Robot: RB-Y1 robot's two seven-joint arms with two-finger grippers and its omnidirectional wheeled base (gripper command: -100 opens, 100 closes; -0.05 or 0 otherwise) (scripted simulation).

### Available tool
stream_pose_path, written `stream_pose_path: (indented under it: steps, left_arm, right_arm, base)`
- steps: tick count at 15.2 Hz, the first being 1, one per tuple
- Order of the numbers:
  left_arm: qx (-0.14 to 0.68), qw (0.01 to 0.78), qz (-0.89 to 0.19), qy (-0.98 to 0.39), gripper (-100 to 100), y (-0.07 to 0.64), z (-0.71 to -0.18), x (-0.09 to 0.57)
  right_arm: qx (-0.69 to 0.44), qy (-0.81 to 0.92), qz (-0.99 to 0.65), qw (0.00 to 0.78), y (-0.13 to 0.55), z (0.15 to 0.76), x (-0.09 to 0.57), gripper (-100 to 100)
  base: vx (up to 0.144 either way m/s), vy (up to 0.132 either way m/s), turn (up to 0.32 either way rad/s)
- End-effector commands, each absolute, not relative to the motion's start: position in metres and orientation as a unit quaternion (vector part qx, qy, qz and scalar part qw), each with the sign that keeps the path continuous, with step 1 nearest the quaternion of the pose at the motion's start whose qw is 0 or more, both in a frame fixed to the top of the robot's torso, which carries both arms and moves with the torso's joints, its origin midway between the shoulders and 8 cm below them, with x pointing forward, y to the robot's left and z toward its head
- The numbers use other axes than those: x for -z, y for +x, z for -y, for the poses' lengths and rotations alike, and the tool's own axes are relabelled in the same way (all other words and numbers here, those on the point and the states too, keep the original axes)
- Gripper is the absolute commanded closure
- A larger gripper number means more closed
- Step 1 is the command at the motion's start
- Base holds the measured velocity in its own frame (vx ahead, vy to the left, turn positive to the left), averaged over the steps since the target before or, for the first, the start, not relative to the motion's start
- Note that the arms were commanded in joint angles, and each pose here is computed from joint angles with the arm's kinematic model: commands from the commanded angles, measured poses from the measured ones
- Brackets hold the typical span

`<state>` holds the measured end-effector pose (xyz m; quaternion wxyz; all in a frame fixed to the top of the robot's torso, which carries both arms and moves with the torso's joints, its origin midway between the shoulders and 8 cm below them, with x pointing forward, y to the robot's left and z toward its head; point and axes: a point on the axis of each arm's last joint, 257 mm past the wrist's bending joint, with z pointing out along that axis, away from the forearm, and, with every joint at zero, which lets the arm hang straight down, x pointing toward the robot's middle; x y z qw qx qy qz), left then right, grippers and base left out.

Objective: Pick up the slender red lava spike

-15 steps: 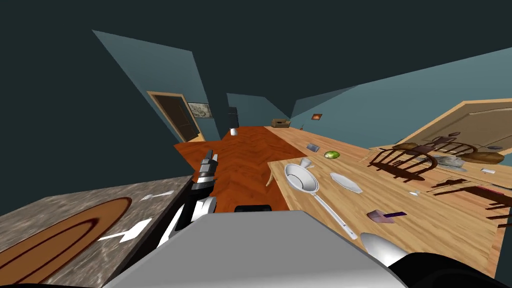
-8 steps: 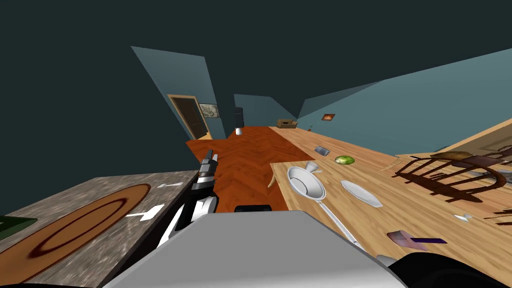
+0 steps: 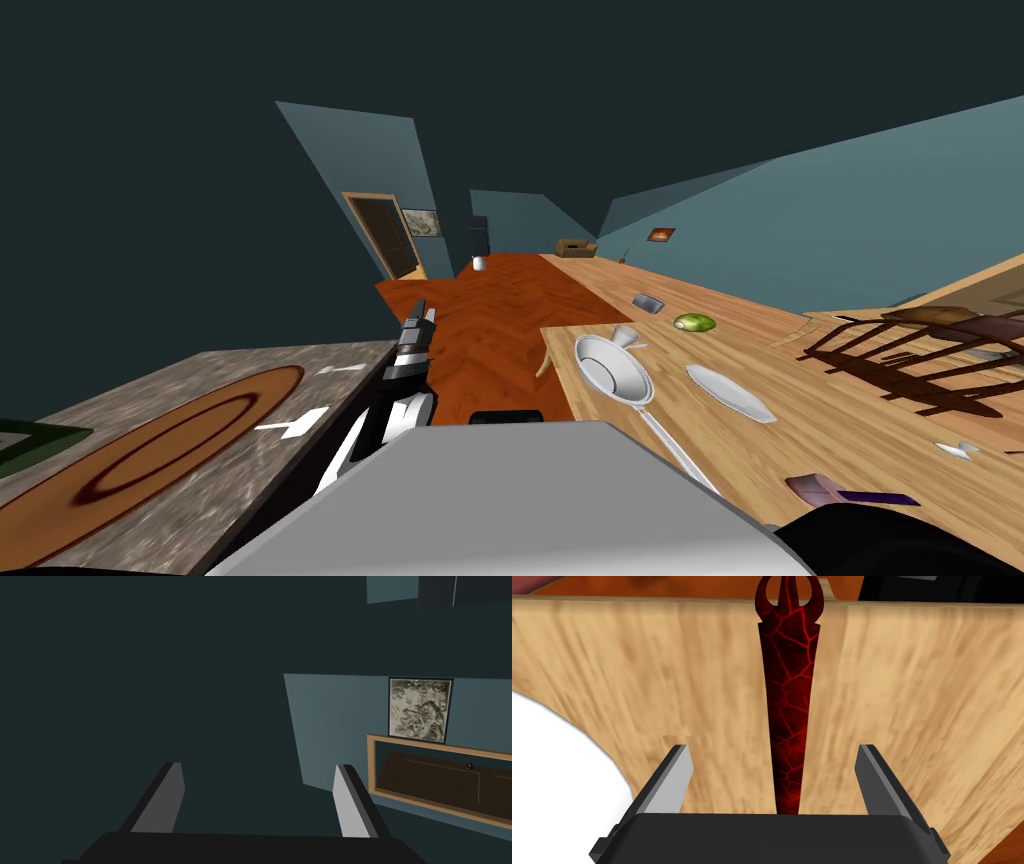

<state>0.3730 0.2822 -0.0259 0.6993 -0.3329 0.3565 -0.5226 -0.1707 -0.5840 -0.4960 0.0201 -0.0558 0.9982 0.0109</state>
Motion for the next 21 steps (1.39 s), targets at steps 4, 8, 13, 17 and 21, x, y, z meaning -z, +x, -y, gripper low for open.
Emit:
stream_pose_path:
  steps: [4,8,13,17,21]
  left_arm:
    - [0.523,0.699,-0.356,-0.333,0,0.373,-0.282,0.026]
    - [0.523,0.699,-0.356,-0.333,0,0.373,-0.282,0.026]
    - [0.523,0.699,-0.356,-0.333,0,0.373,-0.282,0.026]
    - [0.523,0.699,-0.356,-0.333,0,0.373,-0.282,0.026]
    - [0.523,0.699,-0.356,-0.333,0,0.373,-0.282,0.026]
  right_arm:
    - [-0.007,-0.062,-0.998,0.016,-0.179,0.588,0.499,-100]
    - [-0.008,-0.068,-0.998,0.016,-0.184,0.587,0.504,-100]
    - [-0.011,-0.073,-0.997,0.017,-0.187,0.582,0.509,-100]
    - [-0.018,-0.081,-0.996,0.023,-0.185,0.573,0.517,-100]
    - [-0.014,-0.077,-0.997,0.018,-0.189,0.577,0.514,100]
  base:
    - [0.042,-0.007,-0.032]
    - [0.033,-0.008,-0.04]
    - [0.035,-0.008,-0.034]
    - [0.034,-0.009,-0.032]
    - [0.019,-0.003,-0.011]
